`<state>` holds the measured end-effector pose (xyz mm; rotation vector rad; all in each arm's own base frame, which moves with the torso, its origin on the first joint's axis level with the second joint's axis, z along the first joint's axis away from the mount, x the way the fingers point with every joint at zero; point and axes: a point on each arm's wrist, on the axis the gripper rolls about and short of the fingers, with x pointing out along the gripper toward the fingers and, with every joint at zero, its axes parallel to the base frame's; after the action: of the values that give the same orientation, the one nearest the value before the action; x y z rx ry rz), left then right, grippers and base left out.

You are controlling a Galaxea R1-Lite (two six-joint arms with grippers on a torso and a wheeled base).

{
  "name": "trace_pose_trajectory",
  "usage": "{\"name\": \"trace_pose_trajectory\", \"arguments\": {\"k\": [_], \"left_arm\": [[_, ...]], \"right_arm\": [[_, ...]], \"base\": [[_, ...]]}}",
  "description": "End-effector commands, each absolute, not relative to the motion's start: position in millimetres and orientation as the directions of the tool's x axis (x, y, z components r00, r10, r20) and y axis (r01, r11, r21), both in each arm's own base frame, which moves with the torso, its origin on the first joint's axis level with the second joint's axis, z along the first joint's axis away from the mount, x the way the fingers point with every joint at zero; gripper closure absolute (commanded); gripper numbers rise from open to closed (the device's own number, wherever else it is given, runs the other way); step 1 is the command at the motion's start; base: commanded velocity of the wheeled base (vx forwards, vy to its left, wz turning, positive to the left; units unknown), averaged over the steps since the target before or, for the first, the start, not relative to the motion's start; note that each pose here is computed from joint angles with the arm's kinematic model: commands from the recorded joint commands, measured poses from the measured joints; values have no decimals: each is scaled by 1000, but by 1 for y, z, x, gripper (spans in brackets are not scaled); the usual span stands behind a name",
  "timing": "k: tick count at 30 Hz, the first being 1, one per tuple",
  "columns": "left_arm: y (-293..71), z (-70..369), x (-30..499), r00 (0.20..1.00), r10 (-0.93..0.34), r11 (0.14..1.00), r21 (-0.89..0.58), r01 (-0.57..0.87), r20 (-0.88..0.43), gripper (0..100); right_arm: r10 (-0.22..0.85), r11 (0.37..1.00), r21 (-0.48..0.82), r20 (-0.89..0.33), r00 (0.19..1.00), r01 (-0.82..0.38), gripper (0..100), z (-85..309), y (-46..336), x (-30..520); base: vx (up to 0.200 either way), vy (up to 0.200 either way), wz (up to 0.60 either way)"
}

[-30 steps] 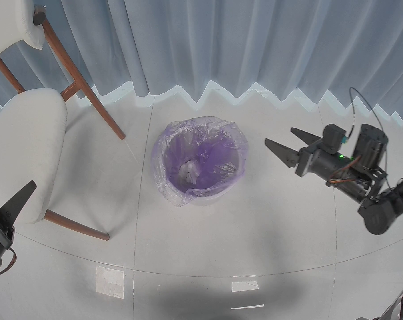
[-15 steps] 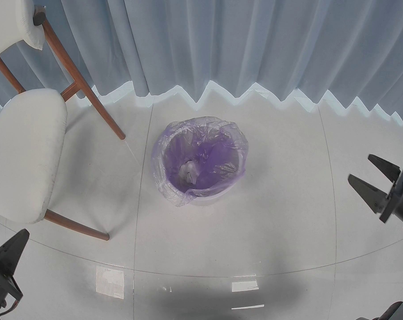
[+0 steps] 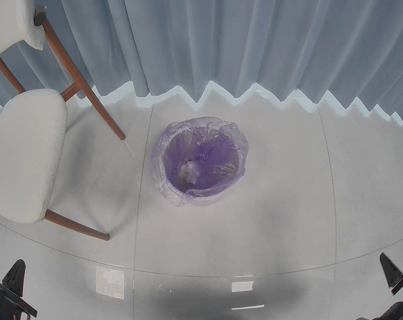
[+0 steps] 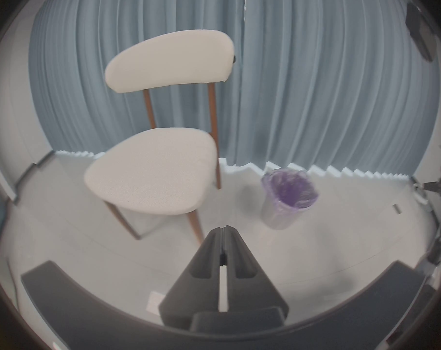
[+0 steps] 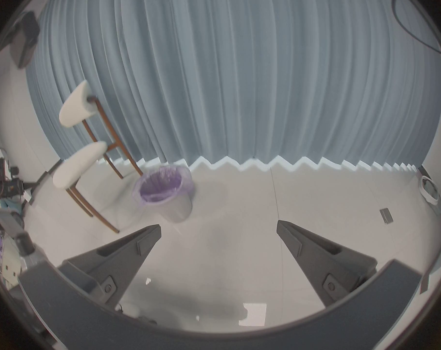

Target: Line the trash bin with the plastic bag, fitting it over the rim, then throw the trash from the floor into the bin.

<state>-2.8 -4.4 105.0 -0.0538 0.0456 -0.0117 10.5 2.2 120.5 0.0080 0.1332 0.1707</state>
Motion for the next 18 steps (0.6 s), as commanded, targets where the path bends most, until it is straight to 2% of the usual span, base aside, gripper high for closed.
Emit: {"name": "trace_pose_trajectory", "arguments": {"k": [1, 7, 11, 12, 13, 16, 18], "left_arm": [[-6, 82, -15, 999, -12, 997, 81, 16, -47, 100], [-7, 83, -15, 997, -65, 996, 55, 67, -46, 100], [-7, 83, -15, 990, -136, 986, 93, 140, -46, 100], [-5, 82, -18, 967, -252, 959, 126, 253, -22, 100], [-4, 82, -20, 962, -273, 954, 132, 270, 1, 100], [-5, 81, -24, 973, -225, 969, 115, 218, 49, 100], [-4, 80, -23, 986, -159, 983, 96, 154, 48, 100]], "right_arm": [[133, 990, -32, -101, 986, -137, 0, 76, 1, -17], [128, 991, -26, -84, 988, -131, 0, 77, 1, -17], [128, 991, -26, -86, 988, -131, 0, 77, 1, -16], [130, 991, -26, -86, 988, -132, 0, 77, 1, -16], [137, 990, -26, -87, 987, -140, 0, 77, 1, -16], [184, 982, -19, -98, 978, -187, 0, 78, 0, -15], [137, 990, -2, -95, 986, -138, 0, 77, -1, -15]], "base": [[0, 0, 0], [0, 0, 0], [0, 0, 0], [0, 0, 0], [0, 0, 0], [0, 0, 0], [0, 0, 0]]}}
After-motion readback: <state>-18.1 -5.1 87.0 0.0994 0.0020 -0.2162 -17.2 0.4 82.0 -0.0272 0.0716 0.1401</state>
